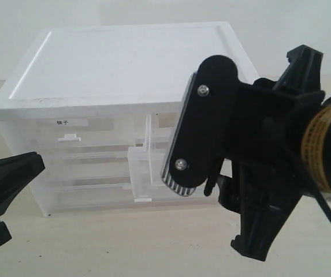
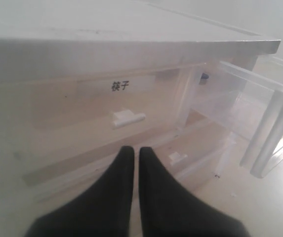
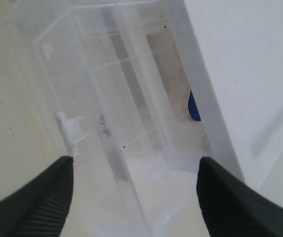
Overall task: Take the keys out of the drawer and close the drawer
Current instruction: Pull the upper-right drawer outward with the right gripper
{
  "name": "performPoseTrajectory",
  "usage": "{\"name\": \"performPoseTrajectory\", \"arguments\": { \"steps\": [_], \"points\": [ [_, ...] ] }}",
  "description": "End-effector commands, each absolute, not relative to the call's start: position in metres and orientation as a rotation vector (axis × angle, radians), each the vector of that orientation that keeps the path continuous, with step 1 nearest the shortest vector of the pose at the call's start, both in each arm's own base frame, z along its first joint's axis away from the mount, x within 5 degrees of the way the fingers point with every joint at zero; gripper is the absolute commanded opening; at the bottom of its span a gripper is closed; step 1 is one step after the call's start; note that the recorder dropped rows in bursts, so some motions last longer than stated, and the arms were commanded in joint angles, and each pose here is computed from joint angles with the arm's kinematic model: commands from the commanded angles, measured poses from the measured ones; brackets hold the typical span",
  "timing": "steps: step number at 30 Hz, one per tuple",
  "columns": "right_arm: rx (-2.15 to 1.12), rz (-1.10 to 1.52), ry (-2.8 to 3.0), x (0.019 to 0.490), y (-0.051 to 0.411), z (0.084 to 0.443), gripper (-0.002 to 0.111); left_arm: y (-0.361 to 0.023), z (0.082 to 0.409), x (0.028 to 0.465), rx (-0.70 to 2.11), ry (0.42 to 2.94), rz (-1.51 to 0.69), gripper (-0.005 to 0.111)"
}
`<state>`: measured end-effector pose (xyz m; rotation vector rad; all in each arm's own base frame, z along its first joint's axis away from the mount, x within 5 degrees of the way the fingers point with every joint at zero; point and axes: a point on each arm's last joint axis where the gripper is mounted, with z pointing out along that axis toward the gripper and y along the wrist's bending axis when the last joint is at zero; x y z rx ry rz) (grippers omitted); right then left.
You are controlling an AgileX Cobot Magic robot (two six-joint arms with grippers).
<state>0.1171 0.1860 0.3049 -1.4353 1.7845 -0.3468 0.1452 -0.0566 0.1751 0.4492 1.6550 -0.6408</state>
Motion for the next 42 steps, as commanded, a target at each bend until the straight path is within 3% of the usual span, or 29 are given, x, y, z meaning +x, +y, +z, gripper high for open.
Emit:
{"name": "performPoseTrajectory", "arguments": {
  "steps": [1,6,8,13,17,29,39,42],
  "points": [
    [-1.44,-0.336,1.784,0.129,0.192,0.3,0.063,-0.056,0.175,0.146,0.456,1.657,-0.632,0.005],
    [-1.463,-0.313,1.773,0.135,0.201,0.291,0.062,-0.056,0.175,0.146,0.456,1.657,-0.632,0.005],
    [-1.479,-0.329,1.784,0.137,0.204,0.286,0.057,-0.056,0.175,0.146,0.456,1.657,-0.632,0.005],
    [-1.54,-0.384,1.809,0.138,0.208,0.274,0.032,-0.056,0.174,0.146,0.459,1.663,-0.63,0.005],
    [-1.568,-0.416,1.82,0.138,0.206,0.273,0.0,-0.056,0.174,0.146,0.459,1.663,-0.63,0.005],
    [-1.7,-0.242,1.839,0.118,0.192,0.284,0.0,-0.056,0.175,0.146,0.458,1.659,-0.617,0.005],
    [-1.698,-0.242,1.858,0.115,0.186,0.288,0.0,-0.056,0.175,0.146,0.458,1.659,-0.617,0.005],
    [-1.693,-0.201,1.854,0.114,0.188,0.288,0.008,-0.056,0.175,0.146,0.458,1.659,-0.617,0.005]
  ]
}}
